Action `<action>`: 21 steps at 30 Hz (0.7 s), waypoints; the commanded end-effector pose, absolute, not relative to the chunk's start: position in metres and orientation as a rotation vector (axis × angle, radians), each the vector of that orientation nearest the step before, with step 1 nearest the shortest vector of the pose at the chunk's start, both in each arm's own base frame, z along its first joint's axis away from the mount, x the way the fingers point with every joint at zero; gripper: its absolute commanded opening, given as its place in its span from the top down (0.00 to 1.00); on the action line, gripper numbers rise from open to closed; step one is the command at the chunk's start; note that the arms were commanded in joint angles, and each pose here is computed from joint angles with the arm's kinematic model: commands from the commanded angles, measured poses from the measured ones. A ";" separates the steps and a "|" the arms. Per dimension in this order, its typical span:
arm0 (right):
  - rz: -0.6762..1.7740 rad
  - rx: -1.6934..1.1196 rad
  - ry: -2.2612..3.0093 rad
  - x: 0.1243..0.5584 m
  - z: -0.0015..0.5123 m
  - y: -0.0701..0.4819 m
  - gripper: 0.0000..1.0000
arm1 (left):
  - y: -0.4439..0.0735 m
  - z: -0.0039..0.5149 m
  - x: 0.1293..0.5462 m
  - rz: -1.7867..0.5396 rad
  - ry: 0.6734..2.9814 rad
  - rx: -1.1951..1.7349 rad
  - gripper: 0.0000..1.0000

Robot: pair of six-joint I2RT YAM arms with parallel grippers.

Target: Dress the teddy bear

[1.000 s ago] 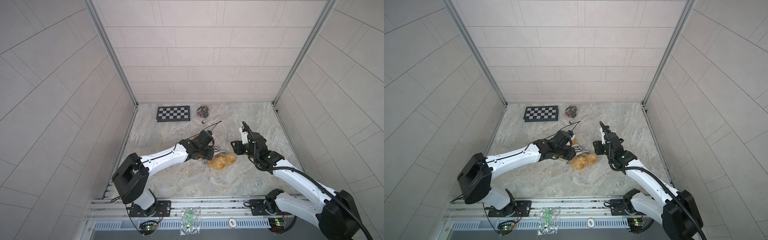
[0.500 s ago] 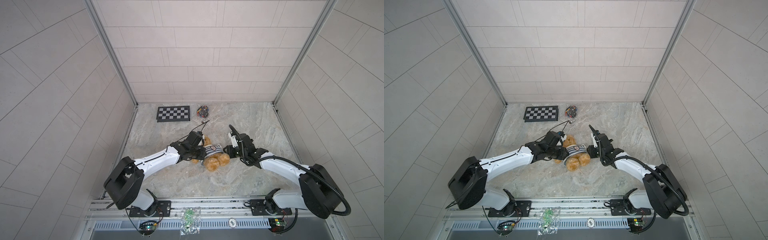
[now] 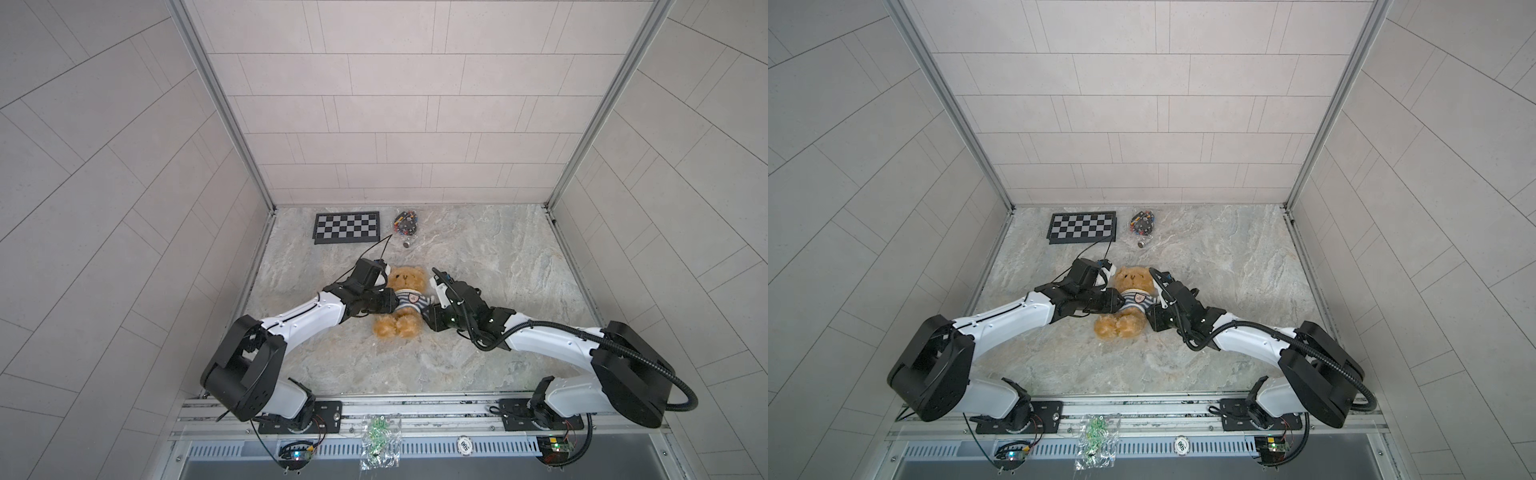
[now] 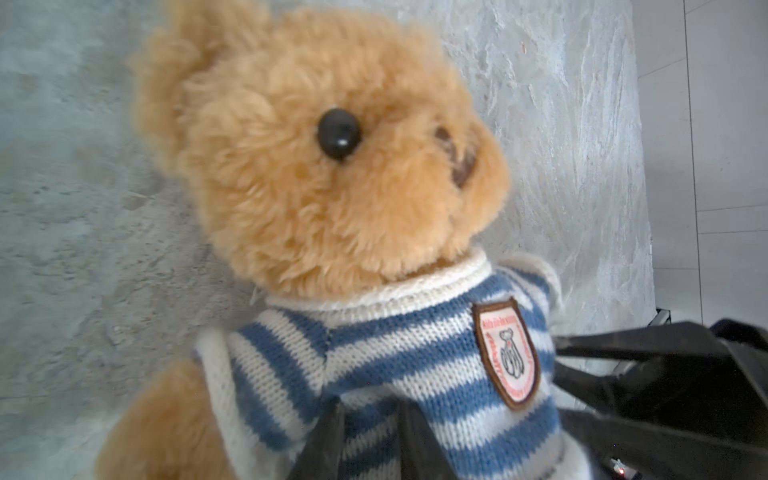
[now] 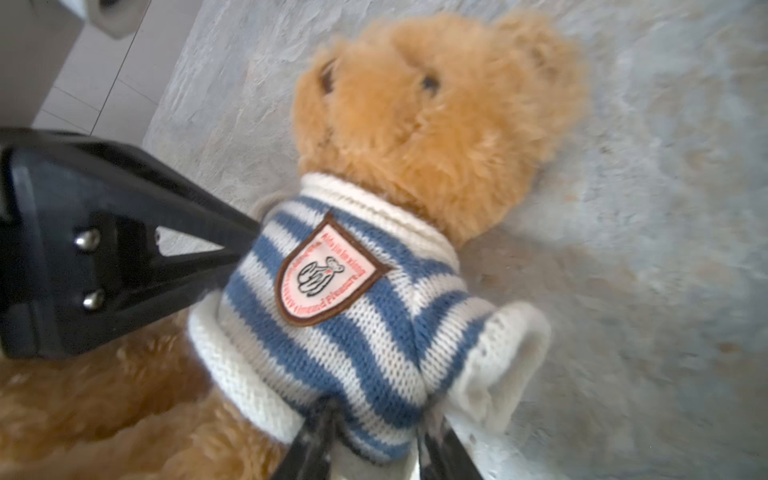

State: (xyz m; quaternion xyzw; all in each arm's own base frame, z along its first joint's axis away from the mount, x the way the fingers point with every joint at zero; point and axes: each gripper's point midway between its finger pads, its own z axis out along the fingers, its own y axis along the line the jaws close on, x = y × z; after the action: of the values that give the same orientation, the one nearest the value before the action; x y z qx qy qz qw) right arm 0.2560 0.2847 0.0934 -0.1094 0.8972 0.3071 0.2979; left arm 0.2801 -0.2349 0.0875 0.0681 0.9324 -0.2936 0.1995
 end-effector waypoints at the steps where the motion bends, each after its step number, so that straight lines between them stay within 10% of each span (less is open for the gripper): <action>1: 0.941 -0.268 2.325 0.256 0.111 0.315 0.64 | -0.228 0.098 0.273 -0.802 2.587 0.235 0.65; 11: 1.003 -0.279 2.267 0.253 0.122 0.334 0.64 | -0.225 0.102 0.255 -0.847 2.586 0.237 0.52; 21: 0.787 -0.212 2.249 0.257 0.117 0.273 0.71 | -0.214 0.071 0.252 -0.760 2.660 0.245 0.69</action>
State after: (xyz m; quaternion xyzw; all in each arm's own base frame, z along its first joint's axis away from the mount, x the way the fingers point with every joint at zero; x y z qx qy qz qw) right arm 0.2498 0.2983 0.1221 -0.1017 0.8690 0.3422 0.3427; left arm 0.2637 -0.2236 0.0933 0.0822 0.9286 -0.2938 0.2112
